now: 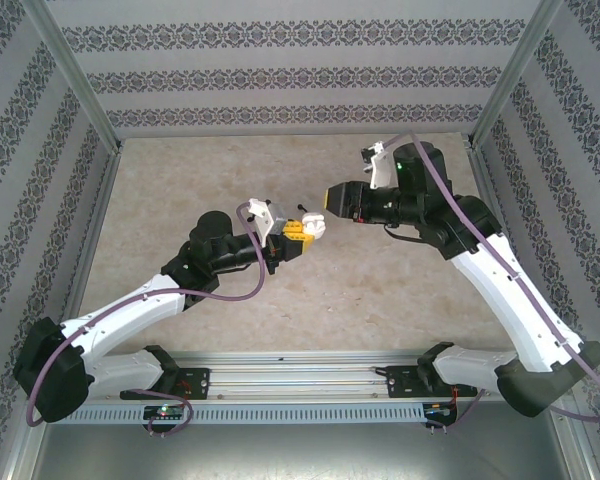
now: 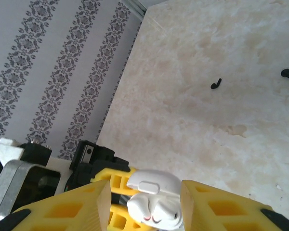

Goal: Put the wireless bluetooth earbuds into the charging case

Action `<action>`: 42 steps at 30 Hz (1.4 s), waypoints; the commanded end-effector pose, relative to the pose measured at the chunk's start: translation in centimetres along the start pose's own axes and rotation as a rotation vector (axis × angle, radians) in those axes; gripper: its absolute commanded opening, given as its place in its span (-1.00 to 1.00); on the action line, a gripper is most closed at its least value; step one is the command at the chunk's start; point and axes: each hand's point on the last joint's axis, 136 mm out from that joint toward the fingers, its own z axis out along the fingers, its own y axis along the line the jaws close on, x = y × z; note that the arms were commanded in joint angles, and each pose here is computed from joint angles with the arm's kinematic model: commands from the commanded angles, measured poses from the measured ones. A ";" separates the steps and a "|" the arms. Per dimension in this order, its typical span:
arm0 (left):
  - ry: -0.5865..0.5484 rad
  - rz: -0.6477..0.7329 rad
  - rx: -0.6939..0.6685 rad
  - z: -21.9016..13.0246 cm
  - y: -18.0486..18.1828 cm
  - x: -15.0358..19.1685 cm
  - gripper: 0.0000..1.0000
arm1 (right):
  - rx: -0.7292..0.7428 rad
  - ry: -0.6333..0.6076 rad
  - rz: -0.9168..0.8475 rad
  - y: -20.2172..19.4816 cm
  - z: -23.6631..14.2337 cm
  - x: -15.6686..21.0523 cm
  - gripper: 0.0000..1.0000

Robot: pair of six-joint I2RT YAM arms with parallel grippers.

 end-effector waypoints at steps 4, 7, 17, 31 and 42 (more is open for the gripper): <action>-0.041 0.034 0.087 0.0 -2.1 -2.4 -1.00 | -0.088 0.072 0.063 0.1 1.6 0.2 -0.21; -0.041 0.027 0.105 0.2 -2.3 -2.4 -1.00 | -0.093 0.108 0.076 -0.3 2.5 0.6 -0.23; -0.040 0.006 0.115 0.8 -2.3 -2.4 -1.00 | -0.118 0.162 0.110 -1.1 3.4 1.3 -0.29; -0.046 -0.027 0.072 1.5 -1.2 -2.2 -1.00 | -0.136 0.192 0.104 -1.2 2.1 3.5 -0.37; -0.050 -0.086 0.005 1.6 0.1 -1.7 -1.00 | -0.102 0.104 0.063 -1.1 -1.4 4.0 -0.39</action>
